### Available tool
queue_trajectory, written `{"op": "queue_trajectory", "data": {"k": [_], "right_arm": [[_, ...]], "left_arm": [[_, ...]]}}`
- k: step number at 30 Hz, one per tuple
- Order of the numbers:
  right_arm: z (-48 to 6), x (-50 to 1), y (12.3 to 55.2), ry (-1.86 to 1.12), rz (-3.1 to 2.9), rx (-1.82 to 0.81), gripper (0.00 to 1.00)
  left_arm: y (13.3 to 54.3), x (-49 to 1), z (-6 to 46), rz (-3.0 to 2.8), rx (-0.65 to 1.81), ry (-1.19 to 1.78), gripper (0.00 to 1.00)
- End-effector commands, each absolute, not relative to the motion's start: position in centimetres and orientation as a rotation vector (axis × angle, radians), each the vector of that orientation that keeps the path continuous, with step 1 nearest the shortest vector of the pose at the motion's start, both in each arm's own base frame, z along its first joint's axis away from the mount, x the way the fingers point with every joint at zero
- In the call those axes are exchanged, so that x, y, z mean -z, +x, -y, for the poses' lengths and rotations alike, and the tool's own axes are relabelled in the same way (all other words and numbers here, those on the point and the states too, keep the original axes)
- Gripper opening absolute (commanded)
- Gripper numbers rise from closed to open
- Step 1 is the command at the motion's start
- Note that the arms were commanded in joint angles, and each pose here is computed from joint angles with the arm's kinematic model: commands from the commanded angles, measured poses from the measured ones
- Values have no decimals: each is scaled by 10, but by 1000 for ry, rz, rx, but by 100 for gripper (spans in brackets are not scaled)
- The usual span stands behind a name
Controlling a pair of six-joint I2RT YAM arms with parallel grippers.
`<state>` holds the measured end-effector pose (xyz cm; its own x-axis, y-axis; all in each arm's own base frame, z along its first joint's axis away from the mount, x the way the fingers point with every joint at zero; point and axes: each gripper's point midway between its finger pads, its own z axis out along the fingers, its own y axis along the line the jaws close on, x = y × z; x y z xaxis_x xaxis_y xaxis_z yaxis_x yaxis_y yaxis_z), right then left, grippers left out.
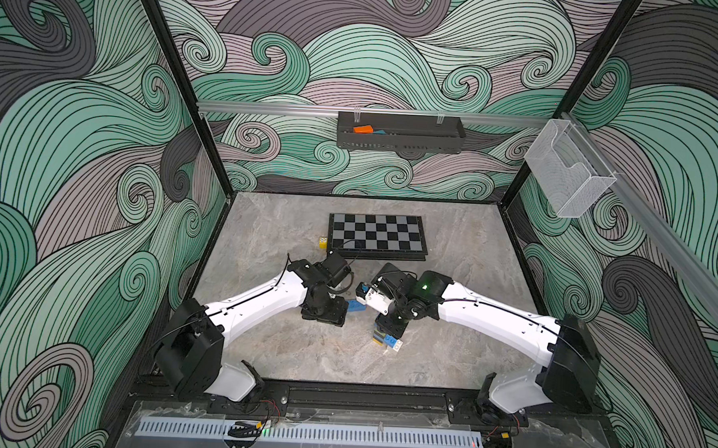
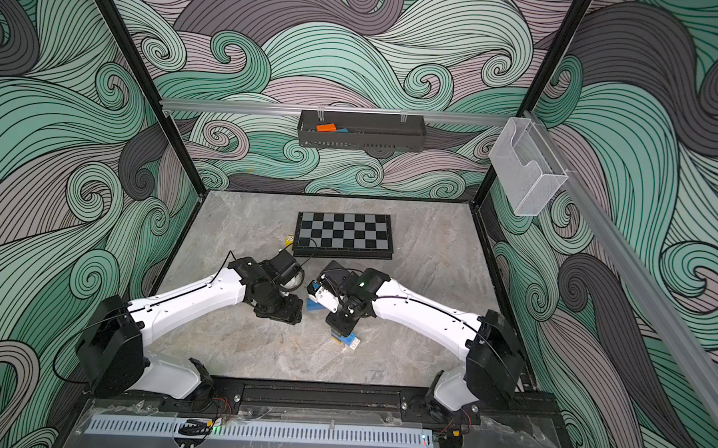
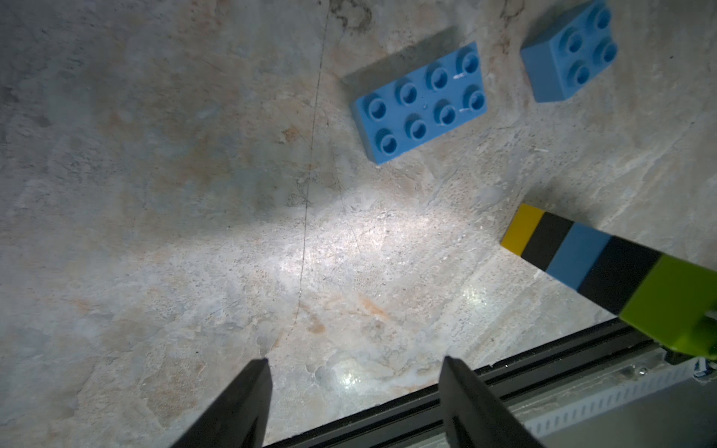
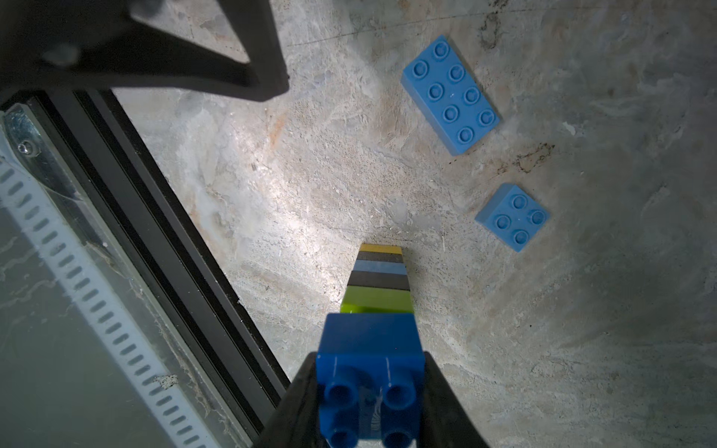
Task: Assemble a giraffe with lego
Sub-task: Assemble the lego brick with the lego brick.
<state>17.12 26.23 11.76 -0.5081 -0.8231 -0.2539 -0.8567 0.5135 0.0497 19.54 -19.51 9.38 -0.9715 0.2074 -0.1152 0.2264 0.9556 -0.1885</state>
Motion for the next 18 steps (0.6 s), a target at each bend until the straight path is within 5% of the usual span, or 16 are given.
{"op": "queue_trajectory", "data": {"k": [1,18], "right_arm": [[-255,-111,167,-1417,-2603,-209,24],[-257,-96,164,-1439,-2650,-204,24]], "left_arm": [[198,-102,186,-2965,276,351,72],[173,-154,185,-2619,522,564,87]]}}
